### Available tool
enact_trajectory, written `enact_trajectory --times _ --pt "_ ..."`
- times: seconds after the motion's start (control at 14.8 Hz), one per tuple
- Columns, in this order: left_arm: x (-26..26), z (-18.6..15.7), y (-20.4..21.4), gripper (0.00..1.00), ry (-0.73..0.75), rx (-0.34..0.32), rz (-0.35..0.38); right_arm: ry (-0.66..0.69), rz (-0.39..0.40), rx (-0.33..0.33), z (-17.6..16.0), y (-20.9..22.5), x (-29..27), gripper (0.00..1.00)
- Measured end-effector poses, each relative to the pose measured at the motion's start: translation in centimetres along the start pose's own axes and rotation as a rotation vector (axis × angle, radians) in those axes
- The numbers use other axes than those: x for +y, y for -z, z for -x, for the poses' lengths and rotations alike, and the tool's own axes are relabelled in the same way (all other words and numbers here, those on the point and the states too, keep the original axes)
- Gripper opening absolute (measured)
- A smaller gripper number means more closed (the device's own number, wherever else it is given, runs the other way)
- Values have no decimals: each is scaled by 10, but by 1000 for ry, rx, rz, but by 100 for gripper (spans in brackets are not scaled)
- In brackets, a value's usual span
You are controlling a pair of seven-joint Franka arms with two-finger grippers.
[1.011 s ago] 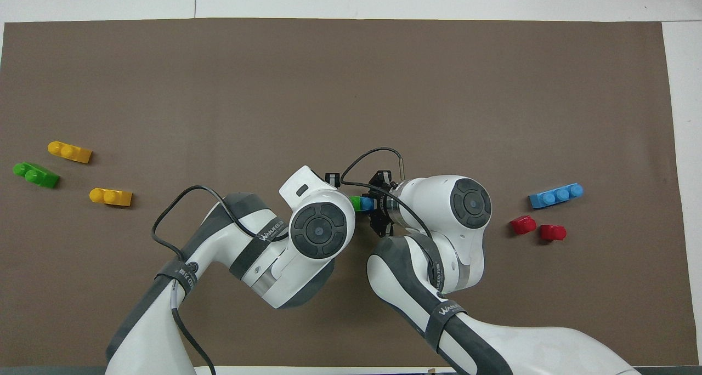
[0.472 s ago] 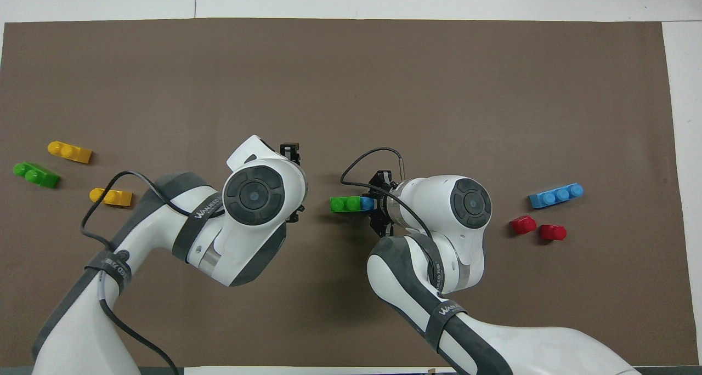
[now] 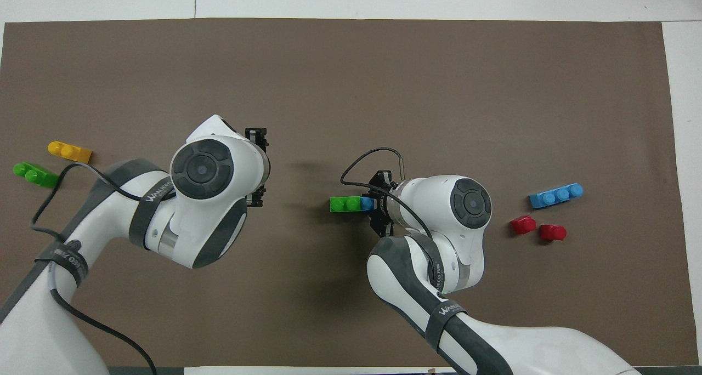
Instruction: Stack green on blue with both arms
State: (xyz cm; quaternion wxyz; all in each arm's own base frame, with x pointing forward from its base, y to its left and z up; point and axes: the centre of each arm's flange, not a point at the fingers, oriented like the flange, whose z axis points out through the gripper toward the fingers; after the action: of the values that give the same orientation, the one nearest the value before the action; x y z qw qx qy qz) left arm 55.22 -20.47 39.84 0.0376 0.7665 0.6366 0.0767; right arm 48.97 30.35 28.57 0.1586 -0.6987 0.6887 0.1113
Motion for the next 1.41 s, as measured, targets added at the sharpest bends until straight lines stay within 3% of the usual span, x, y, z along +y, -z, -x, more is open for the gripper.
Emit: enact_trajectory --times 0.27,0.34,0.74,0.94,1.41 --pt "12 -64 11 100 -73 17 10 -3 1 0 -1 0 -1 35" --pt "14 -77 14 100 -110 21 5 -5 5 2 -2 0 0 40" --pt "23 -139 39 100 -453 32 -58 -28 25 13 -21 -1 -3 99" --pt "24 -158 49 100 -608 27 -78 14 58 15 -45 5 -12 100" --pt "27 -195 85 100 -975 2 -122 135 111 -20 -146 51 -45 100"
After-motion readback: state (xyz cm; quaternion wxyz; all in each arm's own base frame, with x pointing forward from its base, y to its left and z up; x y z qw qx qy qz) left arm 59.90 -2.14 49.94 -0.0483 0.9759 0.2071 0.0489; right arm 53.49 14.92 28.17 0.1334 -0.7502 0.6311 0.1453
